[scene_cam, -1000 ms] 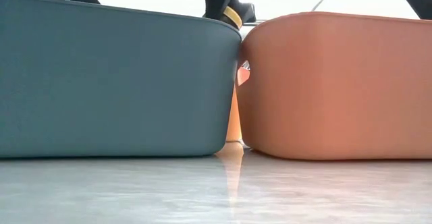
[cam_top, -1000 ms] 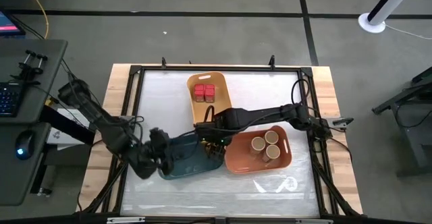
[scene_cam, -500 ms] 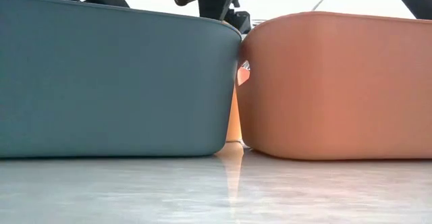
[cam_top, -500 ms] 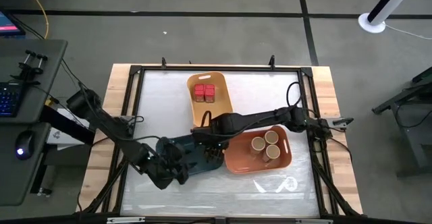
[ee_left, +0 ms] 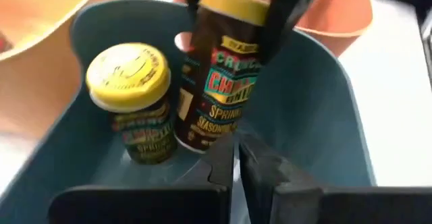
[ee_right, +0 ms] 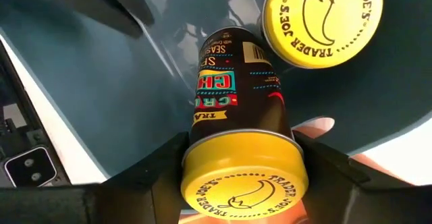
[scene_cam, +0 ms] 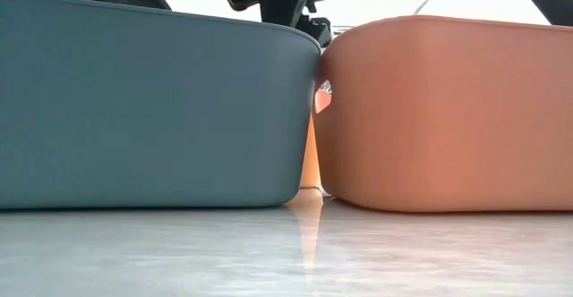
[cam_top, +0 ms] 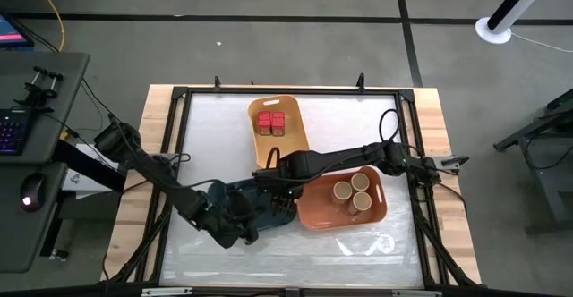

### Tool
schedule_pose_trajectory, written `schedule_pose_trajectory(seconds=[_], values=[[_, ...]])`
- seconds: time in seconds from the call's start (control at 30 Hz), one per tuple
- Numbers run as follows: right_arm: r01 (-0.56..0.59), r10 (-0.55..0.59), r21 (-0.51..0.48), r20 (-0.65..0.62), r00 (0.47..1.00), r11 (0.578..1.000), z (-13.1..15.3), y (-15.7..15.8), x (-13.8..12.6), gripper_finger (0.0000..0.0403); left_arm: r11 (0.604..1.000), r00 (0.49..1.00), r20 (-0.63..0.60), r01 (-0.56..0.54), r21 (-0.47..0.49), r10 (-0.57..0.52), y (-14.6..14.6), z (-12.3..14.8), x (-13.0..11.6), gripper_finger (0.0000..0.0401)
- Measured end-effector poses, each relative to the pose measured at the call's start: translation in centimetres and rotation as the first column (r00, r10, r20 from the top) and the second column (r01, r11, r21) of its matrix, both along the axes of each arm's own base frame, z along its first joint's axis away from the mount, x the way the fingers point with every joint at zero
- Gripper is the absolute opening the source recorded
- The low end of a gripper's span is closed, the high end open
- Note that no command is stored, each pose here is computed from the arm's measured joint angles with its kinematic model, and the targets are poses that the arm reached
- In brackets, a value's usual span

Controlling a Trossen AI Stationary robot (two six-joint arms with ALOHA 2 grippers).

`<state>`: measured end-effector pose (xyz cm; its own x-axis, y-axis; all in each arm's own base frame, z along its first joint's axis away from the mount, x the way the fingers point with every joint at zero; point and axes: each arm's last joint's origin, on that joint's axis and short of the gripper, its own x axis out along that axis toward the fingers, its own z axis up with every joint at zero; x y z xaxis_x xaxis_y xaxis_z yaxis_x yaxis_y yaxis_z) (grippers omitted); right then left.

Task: Sort spices by type
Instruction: Put the yellow seasoning bottle into the blue bin

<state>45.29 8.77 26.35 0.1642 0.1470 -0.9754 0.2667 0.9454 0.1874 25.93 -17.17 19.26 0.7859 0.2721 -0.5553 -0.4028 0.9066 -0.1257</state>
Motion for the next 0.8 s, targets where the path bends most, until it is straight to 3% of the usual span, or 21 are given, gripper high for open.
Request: schedule_pose_trajectory(seconds=[0.27, 0.47, 0.8], values=[[-0.003, 0.003, 0.019, 0.001, 1.000, 1.000, 0.0, 0.1, 0.0, 0.0223, 0.993, 0.996, -0.009, 0.085, 0.083, -0.085, 0.6, -0.7, 2.0, 0.0001], [-0.007, 0.007, 0.021, 0.001, 1.000, 1.000, 0.0, 0.1, 0.0, 0.0224, 0.995, 0.998, -0.017, 0.065, 0.081, -0.064, 0.8, -2.2, 3.0, 0.0000], [-0.020, 0.020, 0.035, 0.003, 1.000, 0.999, 0.0, 0.0, 0.1, 0.0262, 0.996, 0.999, -0.027, 0.036, 0.084, -0.034, 1.6, -3.0, 3.7, 0.0000]])
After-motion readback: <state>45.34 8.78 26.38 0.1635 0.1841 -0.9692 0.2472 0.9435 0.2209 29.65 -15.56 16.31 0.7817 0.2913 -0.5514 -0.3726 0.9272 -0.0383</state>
